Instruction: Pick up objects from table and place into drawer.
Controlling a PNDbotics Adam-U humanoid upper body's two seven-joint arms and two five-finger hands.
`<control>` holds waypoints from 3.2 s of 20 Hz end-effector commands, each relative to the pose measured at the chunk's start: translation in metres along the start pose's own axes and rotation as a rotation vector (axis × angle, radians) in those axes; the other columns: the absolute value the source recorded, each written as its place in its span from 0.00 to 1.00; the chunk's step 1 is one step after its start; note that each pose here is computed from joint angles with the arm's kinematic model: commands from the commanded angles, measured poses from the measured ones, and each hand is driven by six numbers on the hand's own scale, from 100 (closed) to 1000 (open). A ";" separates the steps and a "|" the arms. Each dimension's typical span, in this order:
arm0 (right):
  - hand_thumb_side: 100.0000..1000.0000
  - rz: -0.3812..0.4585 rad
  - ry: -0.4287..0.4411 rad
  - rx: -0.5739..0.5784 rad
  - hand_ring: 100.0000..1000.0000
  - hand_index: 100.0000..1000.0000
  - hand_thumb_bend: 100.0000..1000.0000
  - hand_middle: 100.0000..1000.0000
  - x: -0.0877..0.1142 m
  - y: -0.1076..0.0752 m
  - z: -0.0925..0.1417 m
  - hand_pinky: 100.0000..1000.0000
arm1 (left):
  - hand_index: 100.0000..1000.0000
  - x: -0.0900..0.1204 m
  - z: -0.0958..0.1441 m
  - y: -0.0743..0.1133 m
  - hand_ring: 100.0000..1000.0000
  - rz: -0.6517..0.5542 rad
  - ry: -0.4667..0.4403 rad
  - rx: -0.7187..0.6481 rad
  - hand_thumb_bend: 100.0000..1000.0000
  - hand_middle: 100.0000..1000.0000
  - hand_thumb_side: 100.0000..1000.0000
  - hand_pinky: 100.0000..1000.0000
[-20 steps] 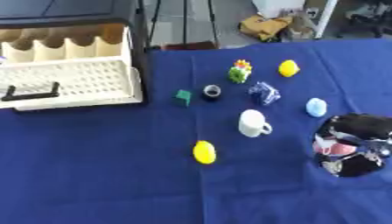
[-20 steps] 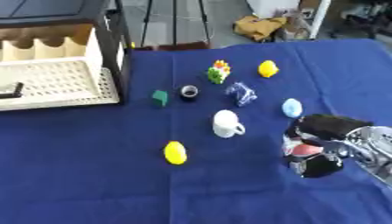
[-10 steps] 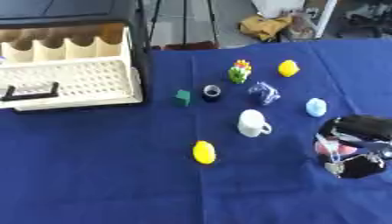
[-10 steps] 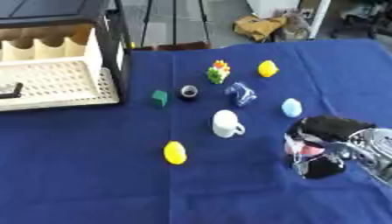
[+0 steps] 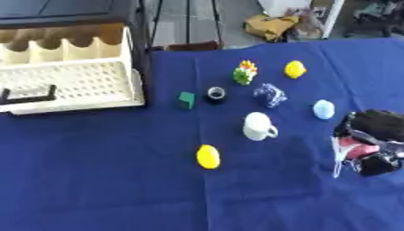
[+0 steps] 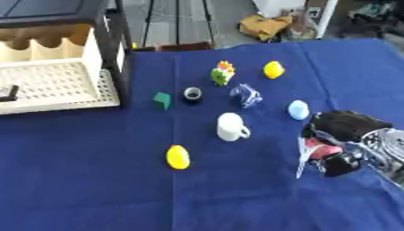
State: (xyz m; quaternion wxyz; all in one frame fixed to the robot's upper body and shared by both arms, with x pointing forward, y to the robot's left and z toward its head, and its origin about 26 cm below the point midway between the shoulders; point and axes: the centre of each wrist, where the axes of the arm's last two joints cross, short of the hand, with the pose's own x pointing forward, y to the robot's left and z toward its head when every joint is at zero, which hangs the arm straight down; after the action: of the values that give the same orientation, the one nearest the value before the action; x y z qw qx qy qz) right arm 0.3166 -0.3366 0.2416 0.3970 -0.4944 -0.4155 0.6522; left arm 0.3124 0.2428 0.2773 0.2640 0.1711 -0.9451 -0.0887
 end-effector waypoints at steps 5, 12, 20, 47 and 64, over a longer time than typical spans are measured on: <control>0.00 0.094 -0.020 -0.079 0.55 0.46 0.00 0.34 0.005 -0.023 0.014 0.34 | 0.87 0.006 -0.005 0.001 0.79 -0.005 -0.028 -0.013 0.00 0.80 1.00 0.58; 0.00 0.137 -0.108 -0.191 0.54 0.45 0.00 0.32 0.024 -0.060 0.029 0.34 | 0.87 0.007 -0.005 0.001 0.79 -0.004 -0.029 -0.029 0.00 0.80 1.00 0.58; 0.04 0.043 -0.222 -0.364 0.50 0.42 0.00 0.27 0.037 -0.109 0.032 0.33 | 0.87 0.008 -0.005 -0.002 0.79 0.012 -0.026 -0.056 0.00 0.80 1.00 0.58; 0.08 -0.282 -0.128 -0.754 0.47 0.38 0.00 0.23 0.029 -0.238 -0.029 0.31 | 0.87 0.017 -0.015 -0.012 0.79 0.038 -0.091 -0.102 0.00 0.81 1.00 0.57; 0.10 -0.335 -0.147 -0.933 0.46 0.37 0.00 0.22 0.046 -0.257 -0.061 0.31 | 0.87 0.027 -0.023 -0.021 0.79 0.067 -0.130 -0.128 0.00 0.81 1.00 0.56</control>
State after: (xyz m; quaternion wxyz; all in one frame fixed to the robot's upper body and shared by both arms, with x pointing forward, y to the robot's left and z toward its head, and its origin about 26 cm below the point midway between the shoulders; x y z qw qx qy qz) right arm 0.3945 -0.1957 0.4520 0.2086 -0.4880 -0.7658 0.3632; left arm 0.3123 0.2134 0.2975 0.2293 0.1181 -0.9548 -0.1480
